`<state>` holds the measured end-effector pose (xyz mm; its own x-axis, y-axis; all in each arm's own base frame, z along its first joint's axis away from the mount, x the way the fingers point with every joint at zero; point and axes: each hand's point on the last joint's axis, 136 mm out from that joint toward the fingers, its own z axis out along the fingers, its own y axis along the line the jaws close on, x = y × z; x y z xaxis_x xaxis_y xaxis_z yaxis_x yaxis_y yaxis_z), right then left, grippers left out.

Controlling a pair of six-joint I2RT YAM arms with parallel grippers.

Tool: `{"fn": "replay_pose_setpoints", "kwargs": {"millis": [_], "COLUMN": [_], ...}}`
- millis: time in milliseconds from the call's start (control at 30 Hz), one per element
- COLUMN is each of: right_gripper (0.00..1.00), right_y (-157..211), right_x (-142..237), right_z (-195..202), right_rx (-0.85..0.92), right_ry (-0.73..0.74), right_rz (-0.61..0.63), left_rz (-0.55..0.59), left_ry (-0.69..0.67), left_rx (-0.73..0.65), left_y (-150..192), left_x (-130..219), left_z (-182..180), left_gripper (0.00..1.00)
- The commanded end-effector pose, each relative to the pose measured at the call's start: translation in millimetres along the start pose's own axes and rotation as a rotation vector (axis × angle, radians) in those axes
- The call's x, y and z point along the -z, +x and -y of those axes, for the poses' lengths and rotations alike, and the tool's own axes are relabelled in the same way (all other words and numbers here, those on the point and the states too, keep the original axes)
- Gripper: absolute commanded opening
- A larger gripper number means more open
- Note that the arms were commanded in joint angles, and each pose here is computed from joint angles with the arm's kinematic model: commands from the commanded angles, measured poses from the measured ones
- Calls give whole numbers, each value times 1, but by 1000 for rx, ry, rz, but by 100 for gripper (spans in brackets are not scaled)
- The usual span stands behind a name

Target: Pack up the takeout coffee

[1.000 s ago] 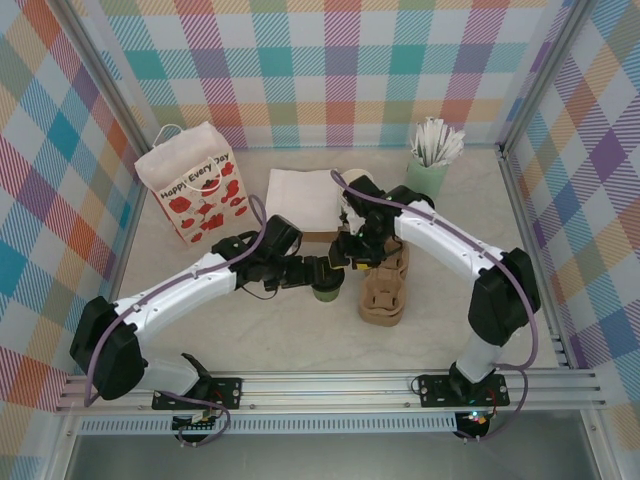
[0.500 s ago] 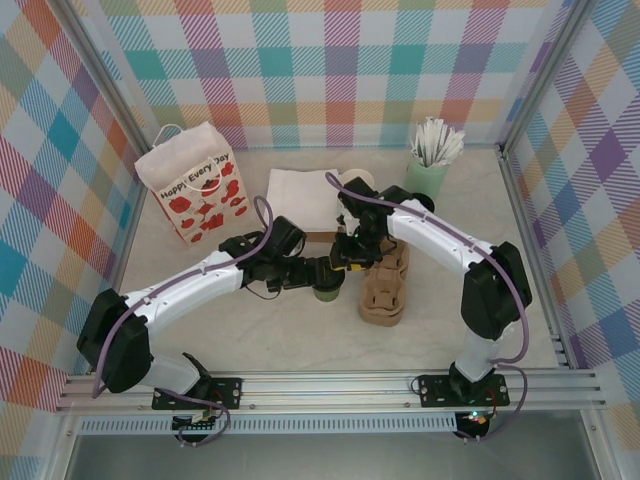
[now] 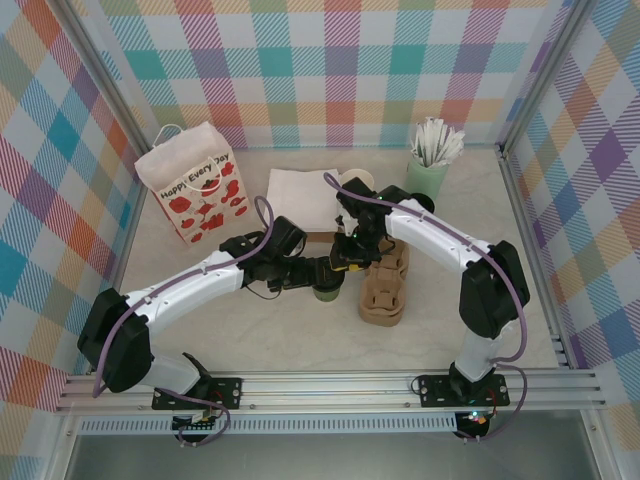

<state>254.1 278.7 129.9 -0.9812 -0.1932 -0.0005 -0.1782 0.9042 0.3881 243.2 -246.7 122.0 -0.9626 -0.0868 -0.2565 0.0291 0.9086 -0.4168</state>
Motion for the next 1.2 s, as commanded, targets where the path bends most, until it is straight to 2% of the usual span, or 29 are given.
{"fn": "replay_pose_setpoints", "kwargs": {"millis": [0, 300, 700, 933, 1167], "right_gripper": [29, 28, 27, 30, 35], "right_y": [16, 25, 34, 8, -12], "right_x": [-23, -30, -31, -5, 33], "right_z": [28, 45, 56, 26, 0], "right_rx": [-25, -35, -36, 24, 62], "right_ry": [121, 201, 252, 160, 95], "right_rz": [-94, -154, -206, -76, 59], "left_rz": [-76, -114, -140, -83, 30], "left_ry": [-152, -224, -222, -123, -28], "left_rx": [24, 39, 71, 51, -1], "left_y": [24, 40, 57, 33, -7], "left_x": [-16, -26, -33, -21, 21], "left_z": [-41, -63, -76, -42, -2], "left_gripper": [73, 67, 62, 63, 76]}}
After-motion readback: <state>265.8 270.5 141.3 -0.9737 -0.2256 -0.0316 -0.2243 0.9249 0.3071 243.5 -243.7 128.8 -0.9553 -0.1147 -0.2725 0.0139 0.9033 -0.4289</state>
